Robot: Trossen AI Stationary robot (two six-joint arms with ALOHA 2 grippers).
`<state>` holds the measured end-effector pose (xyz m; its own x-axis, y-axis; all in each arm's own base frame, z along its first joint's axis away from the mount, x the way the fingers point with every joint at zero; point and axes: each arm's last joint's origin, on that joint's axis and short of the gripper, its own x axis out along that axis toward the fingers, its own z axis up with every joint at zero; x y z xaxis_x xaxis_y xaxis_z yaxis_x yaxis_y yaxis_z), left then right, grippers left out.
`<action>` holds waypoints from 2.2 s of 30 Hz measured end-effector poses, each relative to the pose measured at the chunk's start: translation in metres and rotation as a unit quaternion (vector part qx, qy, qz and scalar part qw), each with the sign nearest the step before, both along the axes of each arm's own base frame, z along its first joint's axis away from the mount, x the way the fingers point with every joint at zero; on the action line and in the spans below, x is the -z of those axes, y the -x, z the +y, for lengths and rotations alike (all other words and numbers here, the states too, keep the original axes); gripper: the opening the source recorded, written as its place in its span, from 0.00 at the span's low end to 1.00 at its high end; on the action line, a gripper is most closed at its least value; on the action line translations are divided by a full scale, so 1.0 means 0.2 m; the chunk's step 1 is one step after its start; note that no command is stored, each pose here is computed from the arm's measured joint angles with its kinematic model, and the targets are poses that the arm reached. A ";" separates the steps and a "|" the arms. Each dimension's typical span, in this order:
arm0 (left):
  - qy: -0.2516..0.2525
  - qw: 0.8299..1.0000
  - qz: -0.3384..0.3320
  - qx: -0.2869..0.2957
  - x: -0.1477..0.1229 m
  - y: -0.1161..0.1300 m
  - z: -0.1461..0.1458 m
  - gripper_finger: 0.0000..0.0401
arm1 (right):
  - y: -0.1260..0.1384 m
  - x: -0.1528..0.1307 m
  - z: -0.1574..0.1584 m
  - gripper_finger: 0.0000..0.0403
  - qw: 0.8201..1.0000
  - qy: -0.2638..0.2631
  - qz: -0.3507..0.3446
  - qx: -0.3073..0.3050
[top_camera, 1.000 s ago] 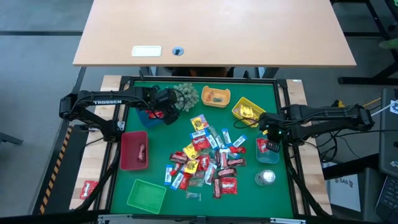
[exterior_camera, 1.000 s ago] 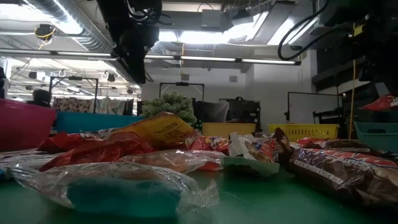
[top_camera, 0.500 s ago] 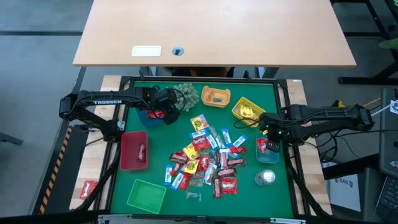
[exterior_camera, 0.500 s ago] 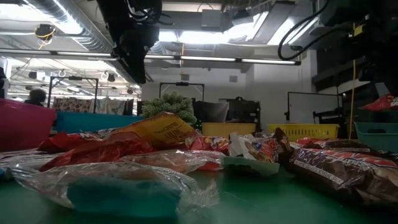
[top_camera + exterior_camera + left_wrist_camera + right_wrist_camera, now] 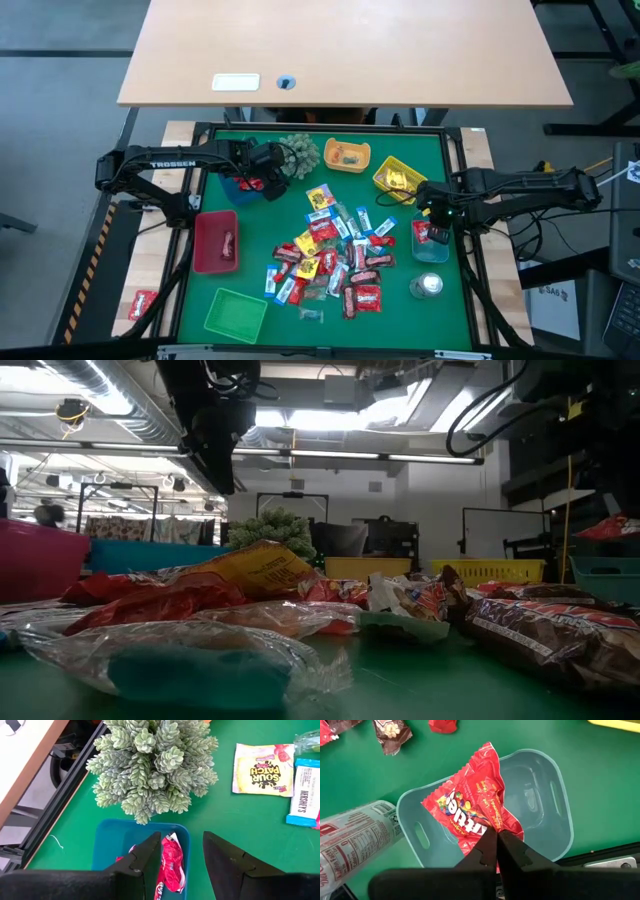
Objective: Sort candy
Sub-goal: Put the red candy into the gray bin, then put the white-blue chocolate into the green bin
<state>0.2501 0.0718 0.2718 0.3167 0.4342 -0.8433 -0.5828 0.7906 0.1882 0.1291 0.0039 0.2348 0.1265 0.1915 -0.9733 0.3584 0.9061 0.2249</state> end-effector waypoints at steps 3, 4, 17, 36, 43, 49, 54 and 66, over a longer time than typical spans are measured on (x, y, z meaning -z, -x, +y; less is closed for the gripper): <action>0.000 1.000 0.000 0.000 0.00 0.00 0.00 0.33 | 0.00 0.00 0.00 0.01 1.000 0.000 0.000 0.000; 0.000 1.000 0.000 0.000 0.00 0.00 0.00 0.33 | 0.00 0.00 0.00 0.01 1.000 0.000 0.000 0.000; 0.001 1.000 0.000 0.001 0.00 0.00 0.00 0.33 | 0.00 0.00 0.01 0.16 1.000 -0.022 0.000 -0.003; 0.011 0.999 -0.030 0.009 -0.01 -0.02 0.00 0.33 | -0.07 -0.01 0.00 0.40 0.997 -0.011 -0.072 -0.003; 0.014 0.994 -0.098 0.042 -0.04 -0.08 0.01 0.34 | -0.18 -0.06 -0.01 0.40 0.981 0.012 -0.192 0.002; 0.072 0.979 -0.154 0.109 -0.07 -0.13 -0.02 0.37 | -0.25 -0.10 -0.01 0.40 0.961 0.018 -0.275 0.000; 0.092 0.973 -0.161 0.141 -0.06 -0.15 -0.09 0.41 | -0.27 -0.11 -0.01 0.40 0.954 0.021 -0.300 -0.005; 0.101 0.967 -0.134 0.193 0.18 -0.39 -0.26 0.50 | -0.29 -0.11 -0.01 0.40 0.953 0.021 -0.303 -0.005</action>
